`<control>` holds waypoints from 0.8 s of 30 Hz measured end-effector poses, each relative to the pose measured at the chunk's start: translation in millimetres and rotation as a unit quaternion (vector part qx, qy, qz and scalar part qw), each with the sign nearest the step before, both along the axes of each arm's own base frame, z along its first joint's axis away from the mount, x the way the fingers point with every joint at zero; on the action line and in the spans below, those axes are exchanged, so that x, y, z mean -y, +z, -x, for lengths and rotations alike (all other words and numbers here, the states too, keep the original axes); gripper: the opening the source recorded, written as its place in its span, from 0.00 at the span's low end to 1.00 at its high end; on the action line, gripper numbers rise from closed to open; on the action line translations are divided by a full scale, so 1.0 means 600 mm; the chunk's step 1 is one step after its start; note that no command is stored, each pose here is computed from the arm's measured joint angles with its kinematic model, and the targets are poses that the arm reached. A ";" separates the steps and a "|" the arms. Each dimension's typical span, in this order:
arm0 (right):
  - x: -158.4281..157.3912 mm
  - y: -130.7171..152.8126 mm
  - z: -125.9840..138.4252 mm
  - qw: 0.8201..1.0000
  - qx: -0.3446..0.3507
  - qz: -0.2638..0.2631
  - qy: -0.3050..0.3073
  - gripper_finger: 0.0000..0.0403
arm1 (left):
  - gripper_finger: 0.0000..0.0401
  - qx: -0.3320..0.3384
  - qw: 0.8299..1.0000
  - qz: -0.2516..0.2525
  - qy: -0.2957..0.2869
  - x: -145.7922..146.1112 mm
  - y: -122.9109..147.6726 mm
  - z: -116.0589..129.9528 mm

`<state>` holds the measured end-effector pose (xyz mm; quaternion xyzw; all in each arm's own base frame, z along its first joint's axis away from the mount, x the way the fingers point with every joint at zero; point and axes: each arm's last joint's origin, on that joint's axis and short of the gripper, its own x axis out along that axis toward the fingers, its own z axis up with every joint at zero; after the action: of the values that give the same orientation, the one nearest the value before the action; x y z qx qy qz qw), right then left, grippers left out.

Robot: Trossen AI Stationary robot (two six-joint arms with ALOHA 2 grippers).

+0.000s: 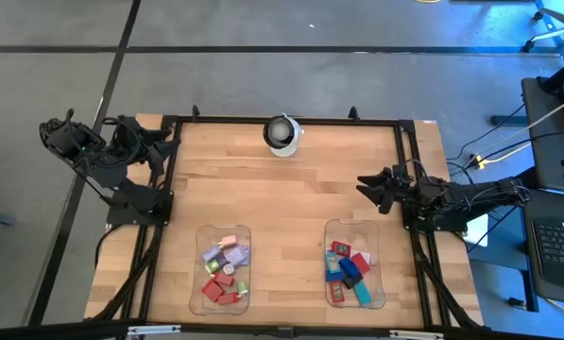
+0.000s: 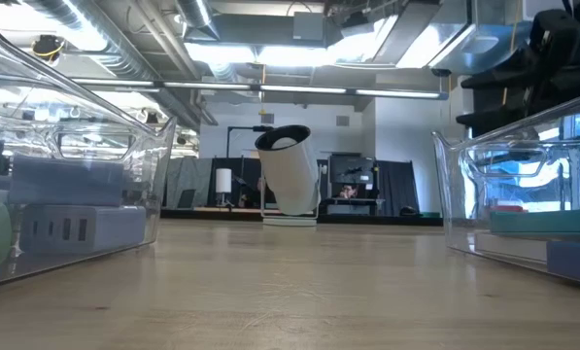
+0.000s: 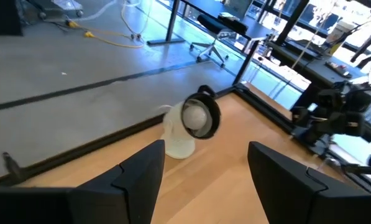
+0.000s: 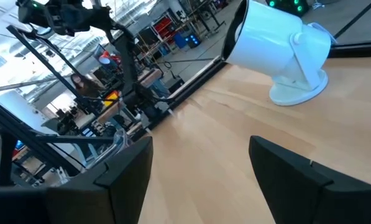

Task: Pick & Place Office items
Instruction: Return to Home Position

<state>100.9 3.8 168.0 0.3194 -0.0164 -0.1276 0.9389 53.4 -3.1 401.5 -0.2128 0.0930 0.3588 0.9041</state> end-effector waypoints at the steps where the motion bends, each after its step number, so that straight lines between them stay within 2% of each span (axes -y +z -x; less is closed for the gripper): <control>1: 0.000 0.000 0.000 1.000 -0.001 0.002 -0.001 0.67 | 0.57 0.004 1.000 0.005 -0.002 0.001 0.001 -0.002; 8: 0.001 0.000 0.000 1.000 -0.005 0.020 -0.007 0.67 | 0.57 -0.018 0.999 0.018 -0.044 0.012 0.002 -0.015; 16: 0.001 0.000 0.000 1.000 -0.005 0.021 -0.007 0.67 | 0.56 -0.057 0.995 -0.003 -0.084 0.016 -0.003 -0.018; 24: 0.001 0.000 0.000 1.000 -0.005 0.021 -0.007 0.67 | 0.56 -0.108 0.985 -0.013 -0.135 0.043 -0.081 -0.055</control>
<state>100.8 3.3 168.0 0.2989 -0.0163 -0.1356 0.9445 86.5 -29.0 352.6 -0.1469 0.2130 0.2553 0.9316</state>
